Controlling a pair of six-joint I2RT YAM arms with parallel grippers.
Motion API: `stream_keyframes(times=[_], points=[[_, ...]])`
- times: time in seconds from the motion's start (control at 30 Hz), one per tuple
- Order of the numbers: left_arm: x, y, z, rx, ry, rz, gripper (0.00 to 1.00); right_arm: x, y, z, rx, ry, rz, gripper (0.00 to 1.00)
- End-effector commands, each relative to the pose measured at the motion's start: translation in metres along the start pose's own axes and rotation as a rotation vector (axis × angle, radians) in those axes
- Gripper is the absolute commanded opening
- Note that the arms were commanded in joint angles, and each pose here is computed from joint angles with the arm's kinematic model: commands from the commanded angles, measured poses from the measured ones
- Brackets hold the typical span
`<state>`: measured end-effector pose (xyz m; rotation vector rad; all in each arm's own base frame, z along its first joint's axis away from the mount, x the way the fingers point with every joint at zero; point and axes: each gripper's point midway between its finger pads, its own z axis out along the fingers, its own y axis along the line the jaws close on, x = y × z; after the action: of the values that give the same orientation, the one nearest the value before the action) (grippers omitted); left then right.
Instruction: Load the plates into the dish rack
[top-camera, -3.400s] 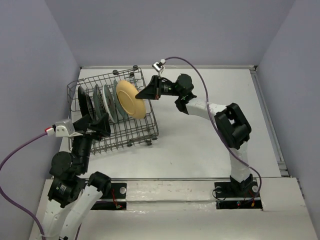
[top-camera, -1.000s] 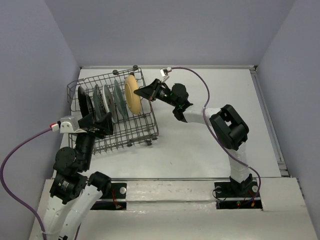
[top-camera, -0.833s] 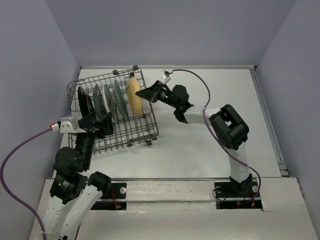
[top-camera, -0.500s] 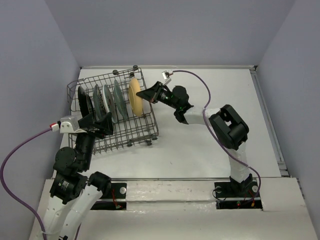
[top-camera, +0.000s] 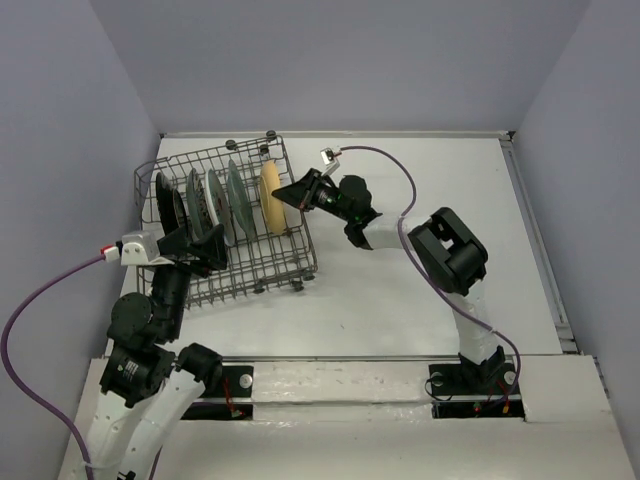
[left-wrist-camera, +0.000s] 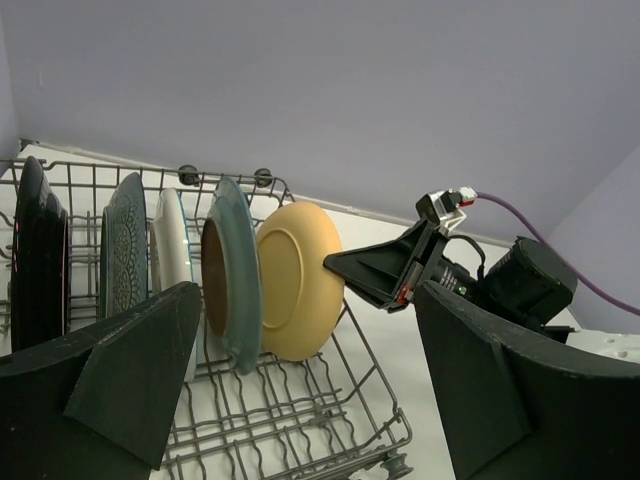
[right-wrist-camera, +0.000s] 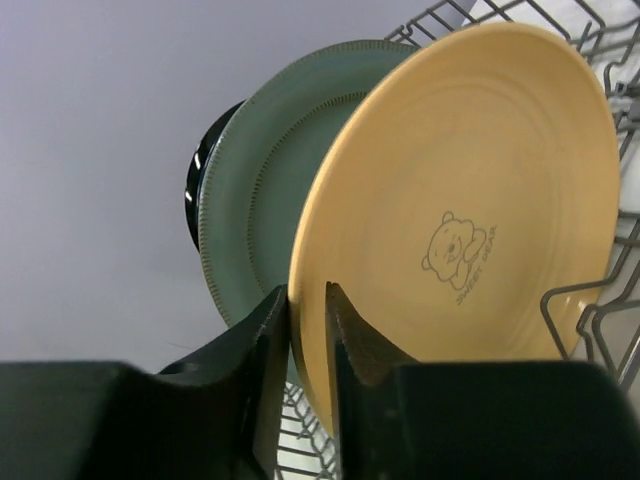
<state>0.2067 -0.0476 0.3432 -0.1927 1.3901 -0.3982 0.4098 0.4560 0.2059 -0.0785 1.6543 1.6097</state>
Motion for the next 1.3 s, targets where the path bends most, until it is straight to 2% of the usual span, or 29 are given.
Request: stream_keyframes(times=[0.0, 0.03, 0.13, 0.17, 0.3, 0.5, 0.73, 0.77, 0.8, 0.9, 1.0, 1.03, 1.17, 1.23, 1.27], points=[[-0.006, -0.002, 0.005, 0.000, -0.030, -0.002, 0.99, -0.005, -0.003, 0.005, 0.029, -0.005, -0.056, 0.35], [-0.006, -0.002, 0.005, 0.001, -0.032, -0.004, 0.99, -0.008, 0.003, 0.005, 0.021, -0.006, -0.069, 0.49], [-0.006, -0.001, 0.006, -0.004, -0.032, -0.003, 0.99, -0.010, 0.007, 0.004, 0.041, 0.013, -0.087, 0.67], [-0.005, -0.001, 0.006, -0.006, -0.029, -0.004, 0.99, -0.018, 0.018, 0.005, 0.032, 0.007, -0.115, 0.77], [-0.005, 0.002, 0.007, -0.023, -0.027, 0.002, 0.99, -0.025, 0.027, 0.000, 0.110, 0.031, -0.165, 0.99], [-0.004, 0.012, 0.008, -0.079, -0.033, 0.002, 0.99, -0.033, 0.044, -0.030, 0.201, 0.029, -0.234, 1.00], [0.003, 0.016, 0.014, -0.101, -0.016, 0.011, 0.99, -0.040, 0.083, -0.078, 0.186, 0.029, -0.316, 1.00], [0.004, 0.016, 0.014, -0.104, -0.011, 0.013, 0.99, -0.033, 0.079, -0.091, 0.205, 0.044, -0.321, 1.00], [0.006, 0.017, 0.016, -0.111, 0.000, 0.019, 0.99, -0.042, 0.098, -0.105, 0.193, 0.020, -0.357, 1.00], [0.007, 0.016, 0.017, -0.104, 0.005, 0.023, 0.99, -0.046, 0.115, -0.147, 0.207, -0.020, -0.411, 1.00], [0.004, 0.012, 0.015, -0.080, -0.010, 0.016, 0.99, -0.045, 0.114, -0.184, 0.273, -0.049, -0.439, 1.00], [0.000, 0.010, 0.014, -0.063, -0.027, 0.011, 0.99, -0.040, 0.112, -0.209, 0.299, -0.055, -0.457, 1.00], [-0.011, 0.005, 0.005, -0.018, -0.088, 0.000, 0.99, -0.043, 0.095, -0.269, 0.452, -0.149, -0.481, 1.00], [-0.011, 0.004, 0.003, -0.004, -0.097, 0.003, 0.99, -0.035, 0.085, -0.291, 0.499, -0.151, -0.482, 1.00], [-0.017, 0.003, 0.002, 0.005, -0.122, -0.003, 0.99, -0.040, 0.094, -0.301, 0.485, -0.186, -0.492, 1.00]])
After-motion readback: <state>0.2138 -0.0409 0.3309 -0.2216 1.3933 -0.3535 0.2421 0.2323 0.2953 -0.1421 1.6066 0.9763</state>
